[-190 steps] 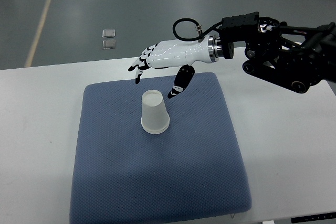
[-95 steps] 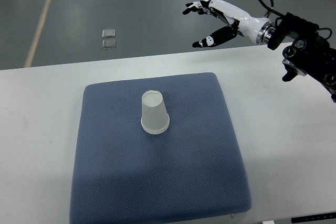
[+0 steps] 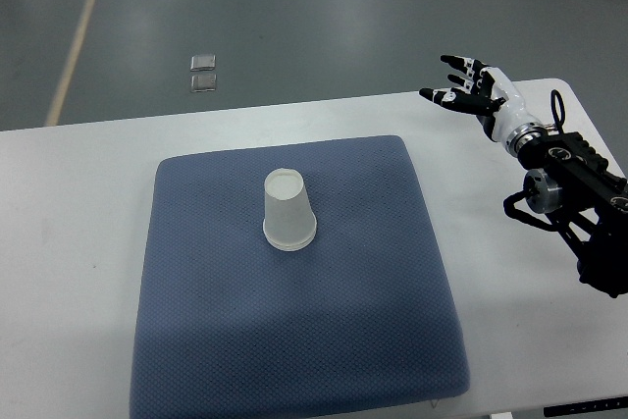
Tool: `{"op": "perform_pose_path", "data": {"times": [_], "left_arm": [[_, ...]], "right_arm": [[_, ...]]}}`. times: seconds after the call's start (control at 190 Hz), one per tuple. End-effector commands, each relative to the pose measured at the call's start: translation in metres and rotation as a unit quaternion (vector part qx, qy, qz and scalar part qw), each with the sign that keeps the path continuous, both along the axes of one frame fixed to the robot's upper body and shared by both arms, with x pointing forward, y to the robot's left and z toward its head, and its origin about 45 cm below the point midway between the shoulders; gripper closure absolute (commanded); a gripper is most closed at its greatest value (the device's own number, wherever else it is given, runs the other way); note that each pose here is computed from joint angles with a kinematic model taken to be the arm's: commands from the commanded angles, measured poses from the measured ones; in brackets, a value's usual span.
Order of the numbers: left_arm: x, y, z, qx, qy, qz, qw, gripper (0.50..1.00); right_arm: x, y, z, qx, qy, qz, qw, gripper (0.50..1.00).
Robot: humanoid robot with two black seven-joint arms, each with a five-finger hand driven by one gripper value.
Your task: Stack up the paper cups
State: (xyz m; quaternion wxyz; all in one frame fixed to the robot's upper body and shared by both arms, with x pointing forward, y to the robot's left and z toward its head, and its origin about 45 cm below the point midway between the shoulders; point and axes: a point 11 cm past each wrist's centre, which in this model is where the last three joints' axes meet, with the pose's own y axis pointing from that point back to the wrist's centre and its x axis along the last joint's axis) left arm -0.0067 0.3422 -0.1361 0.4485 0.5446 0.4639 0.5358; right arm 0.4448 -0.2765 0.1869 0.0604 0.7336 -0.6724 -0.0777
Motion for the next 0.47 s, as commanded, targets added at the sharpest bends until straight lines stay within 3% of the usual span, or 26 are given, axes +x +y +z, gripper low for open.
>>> {"op": "perform_pose_path", "data": {"times": [0.0, 0.464], "left_arm": [[0.0, 0.0, 0.0, 0.0, 0.0, 0.0, 1.0, 0.5], [0.0, 0.0, 0.0, 0.0, 0.0, 0.0, 1.0, 0.5]], "right_arm": [[-0.005, 0.004, -0.009, 0.008, 0.007, -0.006, 1.0, 0.576], [-0.02, 0.017, -0.034, 0.009, 0.033, 0.01, 0.999, 0.574]]}}
